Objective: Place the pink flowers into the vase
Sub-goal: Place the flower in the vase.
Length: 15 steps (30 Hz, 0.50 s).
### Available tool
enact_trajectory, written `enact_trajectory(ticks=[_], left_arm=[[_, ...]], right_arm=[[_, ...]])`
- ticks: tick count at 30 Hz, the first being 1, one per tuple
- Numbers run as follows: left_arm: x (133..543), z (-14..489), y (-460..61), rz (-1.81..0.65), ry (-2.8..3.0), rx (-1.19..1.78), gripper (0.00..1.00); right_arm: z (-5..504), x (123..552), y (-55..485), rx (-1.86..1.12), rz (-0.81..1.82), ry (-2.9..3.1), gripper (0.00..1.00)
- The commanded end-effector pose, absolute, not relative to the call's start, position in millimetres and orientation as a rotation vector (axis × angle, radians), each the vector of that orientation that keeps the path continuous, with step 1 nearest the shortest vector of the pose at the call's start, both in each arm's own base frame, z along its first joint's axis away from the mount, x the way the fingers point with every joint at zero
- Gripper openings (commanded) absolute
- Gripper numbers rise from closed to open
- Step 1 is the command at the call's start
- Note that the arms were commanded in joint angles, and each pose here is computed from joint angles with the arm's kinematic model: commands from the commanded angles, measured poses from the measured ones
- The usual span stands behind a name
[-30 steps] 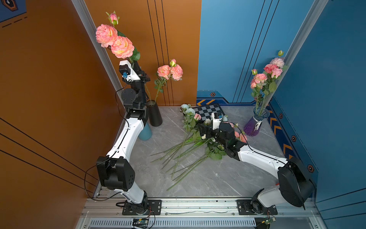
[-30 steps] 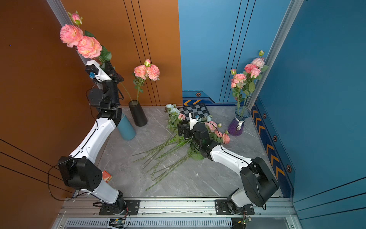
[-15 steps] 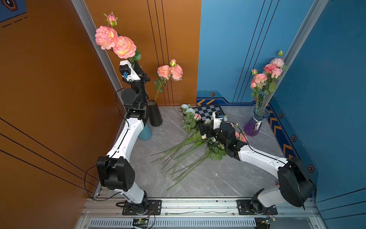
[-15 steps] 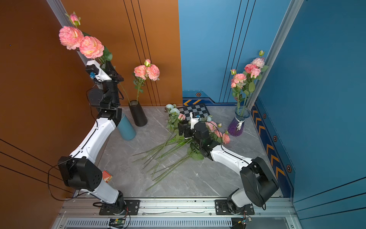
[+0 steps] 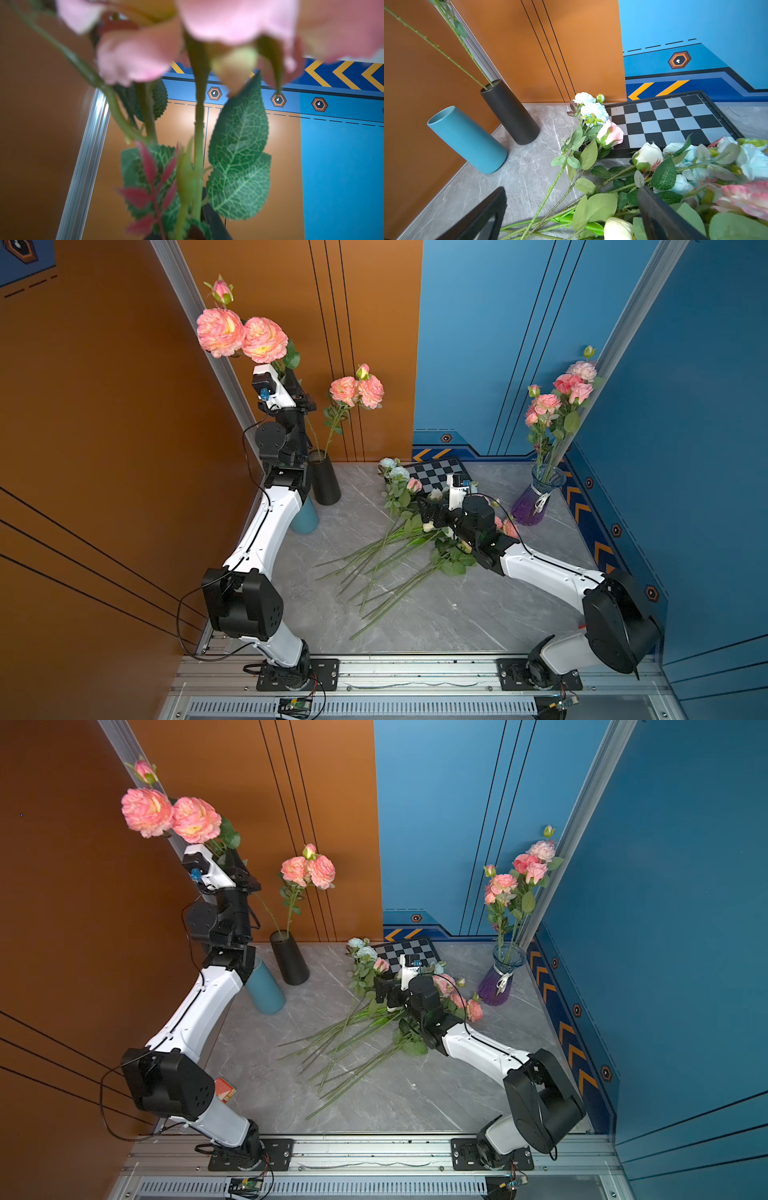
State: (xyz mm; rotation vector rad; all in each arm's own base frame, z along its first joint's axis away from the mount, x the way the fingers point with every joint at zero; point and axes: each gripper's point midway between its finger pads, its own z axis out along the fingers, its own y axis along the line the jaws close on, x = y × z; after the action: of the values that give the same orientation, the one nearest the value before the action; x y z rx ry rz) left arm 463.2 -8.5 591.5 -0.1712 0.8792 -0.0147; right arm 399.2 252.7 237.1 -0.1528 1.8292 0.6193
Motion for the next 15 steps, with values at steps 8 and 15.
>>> enact_trajectory(ticks=[8, 15], left_arm=[[449.7, 611.2, -15.5, -0.025, 0.87, -0.171, 0.17], [449.1, 611.8, -19.1, -0.019, 0.881, -0.171, 0.16]], right_arm=[[248.7, 400.5, 252.7, -0.137, 0.661, 1.799, 1.0], [249.5, 398.7, 251.4, -0.128, 0.674, 1.794, 1.0]])
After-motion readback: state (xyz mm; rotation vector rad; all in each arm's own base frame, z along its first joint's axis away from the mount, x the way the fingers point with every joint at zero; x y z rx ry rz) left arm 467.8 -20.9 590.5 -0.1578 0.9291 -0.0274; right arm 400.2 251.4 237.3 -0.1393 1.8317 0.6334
